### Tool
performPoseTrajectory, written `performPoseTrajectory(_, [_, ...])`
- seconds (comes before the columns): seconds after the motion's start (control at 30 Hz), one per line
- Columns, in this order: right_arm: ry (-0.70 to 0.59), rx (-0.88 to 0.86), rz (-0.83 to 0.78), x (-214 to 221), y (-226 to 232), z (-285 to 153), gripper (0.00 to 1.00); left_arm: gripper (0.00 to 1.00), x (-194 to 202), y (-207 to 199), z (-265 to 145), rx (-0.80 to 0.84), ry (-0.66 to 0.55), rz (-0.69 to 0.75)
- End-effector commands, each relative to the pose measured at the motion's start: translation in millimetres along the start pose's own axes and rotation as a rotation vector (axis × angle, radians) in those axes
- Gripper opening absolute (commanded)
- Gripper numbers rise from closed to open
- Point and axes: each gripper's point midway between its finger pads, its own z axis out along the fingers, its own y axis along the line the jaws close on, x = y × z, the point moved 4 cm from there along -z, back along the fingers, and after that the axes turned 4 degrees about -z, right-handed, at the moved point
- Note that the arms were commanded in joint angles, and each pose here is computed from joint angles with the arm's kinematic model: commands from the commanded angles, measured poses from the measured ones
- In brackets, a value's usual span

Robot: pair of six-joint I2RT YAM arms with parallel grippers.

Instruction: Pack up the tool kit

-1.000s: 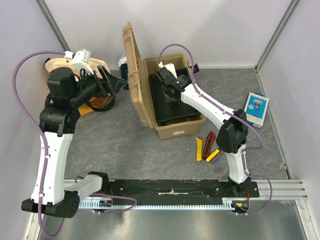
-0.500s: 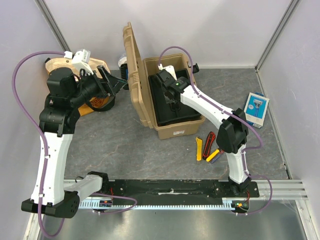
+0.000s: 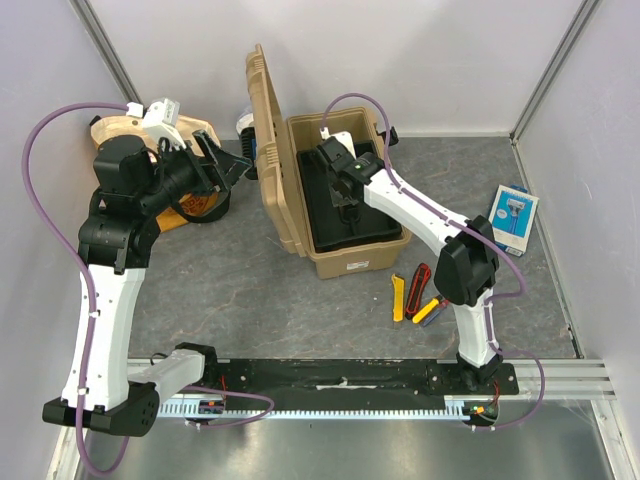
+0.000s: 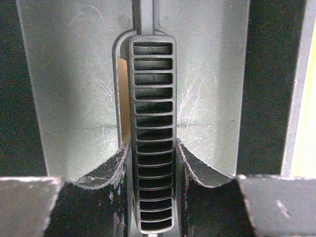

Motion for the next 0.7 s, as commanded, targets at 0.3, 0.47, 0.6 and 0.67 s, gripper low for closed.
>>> performPoseTrajectory(0.3, [-0.016,0.004,0.046,-15,-6,-16,0.45,0.75,-6,-6,-5,0.015,-0.037,0.007])
performPoseTrajectory(0.47, [-0.086,-0.014,0.085,-40,-9,-34,0.61,0.75,-7,-7,-7,0.019,-0.043,0.01])
performPoseTrajectory(0.6, [-0.127,-0.022,0.104,-52,-14,-46,0.71,0.75,-7,-7,-8,0.018,-0.044,0.008])
performPoseTrajectory(0.67, [-0.148,-0.012,0.121,-57,-21,-54,0.73,0.75,-7,-8,-9,0.021,-0.045,0.009])
